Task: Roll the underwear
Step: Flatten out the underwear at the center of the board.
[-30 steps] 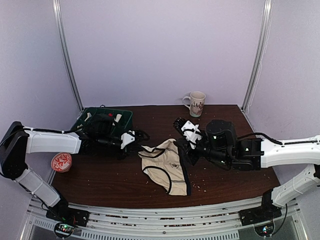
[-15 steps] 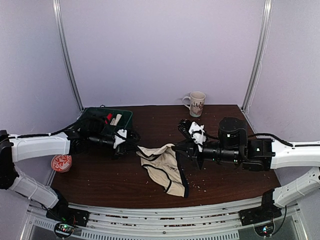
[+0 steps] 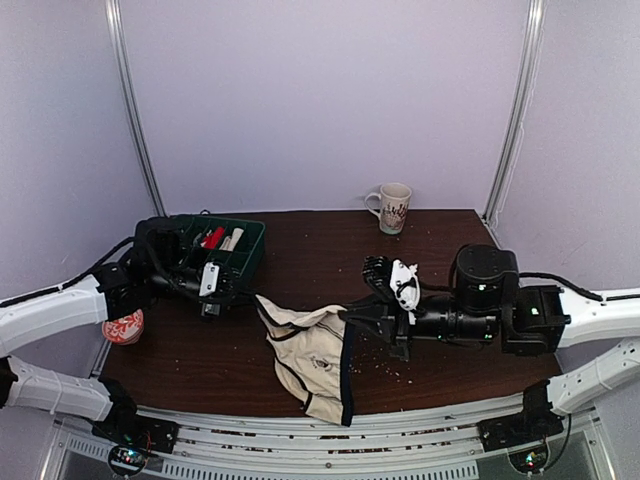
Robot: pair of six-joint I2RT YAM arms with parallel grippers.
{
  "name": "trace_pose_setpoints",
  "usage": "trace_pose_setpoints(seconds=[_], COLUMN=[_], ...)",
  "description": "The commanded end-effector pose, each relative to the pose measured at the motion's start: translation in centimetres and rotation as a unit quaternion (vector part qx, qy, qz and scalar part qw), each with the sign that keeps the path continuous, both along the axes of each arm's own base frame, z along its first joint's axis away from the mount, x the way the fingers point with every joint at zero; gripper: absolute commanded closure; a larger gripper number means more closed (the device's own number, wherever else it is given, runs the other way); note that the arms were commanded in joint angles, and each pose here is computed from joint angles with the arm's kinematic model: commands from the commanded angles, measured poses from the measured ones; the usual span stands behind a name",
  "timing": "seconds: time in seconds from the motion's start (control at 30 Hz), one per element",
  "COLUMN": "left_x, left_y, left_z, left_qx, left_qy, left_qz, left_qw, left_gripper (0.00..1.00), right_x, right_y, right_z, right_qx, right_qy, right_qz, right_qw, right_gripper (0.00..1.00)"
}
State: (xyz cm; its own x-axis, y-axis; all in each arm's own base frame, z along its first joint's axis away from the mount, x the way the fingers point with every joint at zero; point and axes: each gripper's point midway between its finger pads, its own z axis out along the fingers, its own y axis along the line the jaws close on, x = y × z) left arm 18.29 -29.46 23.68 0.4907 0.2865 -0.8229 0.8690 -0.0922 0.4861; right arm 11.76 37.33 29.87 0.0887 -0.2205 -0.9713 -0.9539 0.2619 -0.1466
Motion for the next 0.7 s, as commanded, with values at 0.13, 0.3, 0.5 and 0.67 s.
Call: trace_pose_setpoints(seconds=[0.13, 0.3, 0.5, 0.67], left_x=[7.4, 14.2, 20.5, 24.8], left_y=[-2.4, -4.5, -5.8, -5.4], left_z=[-5.2, -10.3, -15.7, -16.8], left_qx=[0.09, 0.161, 0.247, 0.269], left_qy=[0.1, 0.165, 0.193, 0.164], left_qz=[0.11, 0.202, 0.273, 0.343], left_qw=[0.985, 0.952, 0.91, 0.885], left_gripper=[0.98, 0.98, 0.98, 0.96], right_x=[13.7, 20.5, 25.2, 27.2], right_y=[-3.5, -6.4, -7.9, -7.5], right_z=[-7.2, -11.5, -15.6, -17.4], right_qx=[-0.058, -0.101, -0.146, -0.176], right_qy=[0.048, 0.08, 0.093, 0.093], right_qz=[-0.245, -0.332, -0.366, -0.355], right_qw=[0.967, 0.934, 0.915, 0.913], right_gripper=[1.0, 1.0, 1.0, 1.0])
